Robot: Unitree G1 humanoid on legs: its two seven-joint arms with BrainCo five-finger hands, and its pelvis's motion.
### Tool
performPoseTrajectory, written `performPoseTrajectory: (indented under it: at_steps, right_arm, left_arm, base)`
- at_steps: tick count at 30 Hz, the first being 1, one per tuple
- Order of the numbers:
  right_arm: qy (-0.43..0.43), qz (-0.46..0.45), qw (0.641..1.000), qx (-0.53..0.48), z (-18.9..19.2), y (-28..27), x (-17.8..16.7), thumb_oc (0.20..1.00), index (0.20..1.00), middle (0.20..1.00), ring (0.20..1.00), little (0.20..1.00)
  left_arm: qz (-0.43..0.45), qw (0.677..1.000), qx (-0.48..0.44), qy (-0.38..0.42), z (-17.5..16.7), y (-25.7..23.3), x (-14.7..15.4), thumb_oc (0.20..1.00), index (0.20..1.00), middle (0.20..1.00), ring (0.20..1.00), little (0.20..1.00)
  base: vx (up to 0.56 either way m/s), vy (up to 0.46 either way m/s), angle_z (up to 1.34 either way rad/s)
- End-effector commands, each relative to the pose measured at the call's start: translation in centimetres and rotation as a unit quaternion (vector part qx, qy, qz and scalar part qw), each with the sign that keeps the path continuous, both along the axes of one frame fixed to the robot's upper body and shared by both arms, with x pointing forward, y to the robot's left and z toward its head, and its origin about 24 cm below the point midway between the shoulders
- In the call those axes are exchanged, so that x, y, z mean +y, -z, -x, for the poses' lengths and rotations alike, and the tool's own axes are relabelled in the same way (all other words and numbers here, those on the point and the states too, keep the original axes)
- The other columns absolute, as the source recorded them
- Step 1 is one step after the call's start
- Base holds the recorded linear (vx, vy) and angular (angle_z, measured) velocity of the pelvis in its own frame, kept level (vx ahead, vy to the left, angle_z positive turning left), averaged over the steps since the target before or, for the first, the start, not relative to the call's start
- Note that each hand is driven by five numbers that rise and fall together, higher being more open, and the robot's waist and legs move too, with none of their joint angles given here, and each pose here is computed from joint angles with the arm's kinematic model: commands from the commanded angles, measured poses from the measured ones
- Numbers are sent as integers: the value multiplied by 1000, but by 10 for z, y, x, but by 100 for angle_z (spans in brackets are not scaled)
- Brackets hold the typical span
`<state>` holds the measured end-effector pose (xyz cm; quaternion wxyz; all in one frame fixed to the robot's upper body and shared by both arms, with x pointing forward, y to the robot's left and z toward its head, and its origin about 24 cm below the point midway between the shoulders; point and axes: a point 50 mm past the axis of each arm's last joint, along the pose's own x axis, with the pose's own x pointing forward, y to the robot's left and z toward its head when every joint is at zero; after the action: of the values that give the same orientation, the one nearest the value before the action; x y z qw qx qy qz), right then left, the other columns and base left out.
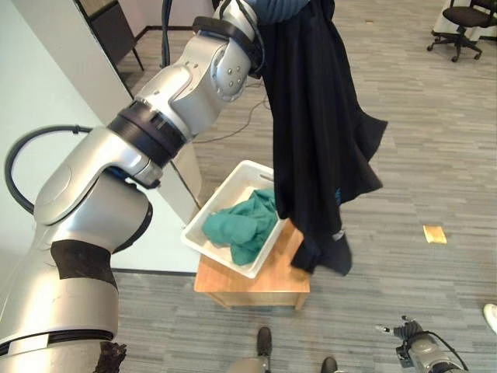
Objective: Pick up bed clothes into laundry basket.
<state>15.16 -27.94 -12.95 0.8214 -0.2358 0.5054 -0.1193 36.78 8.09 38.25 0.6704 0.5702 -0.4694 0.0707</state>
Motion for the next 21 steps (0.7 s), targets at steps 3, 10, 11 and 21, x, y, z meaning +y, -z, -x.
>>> performPoseTrajectory:
  at_steps: [3,10,11,21]
  right_arm:
    - [20,33,999,22,14,-4,-24,1000,1000,1000,1000,1000]
    - [33,26,998,41,23,0,-25,1000,1000,1000,1000,1000]
    - [34,26,998,41,23,-1,-26,1000,1000,1000,1000,1000]
    - [34,23,999,25,16,-2,-22,1000,1000,1000,1000,1000]
  left_arm:
    - [65,989,-112,-69,21,-85,19,200,200,200,200,200]
    - [89,983,-142,-80,36,-116,23,200,200,200,200,200]
    - [86,982,-148,-76,38,-118,21,200,200,200,200,200]
    - [60,980,-179,-62,47,-119,6,200,200,200,200,200]
  base:
    - [12,63,-13]
    - [15,65,-2]
    - [12,35,4]
    - [8,21,3]
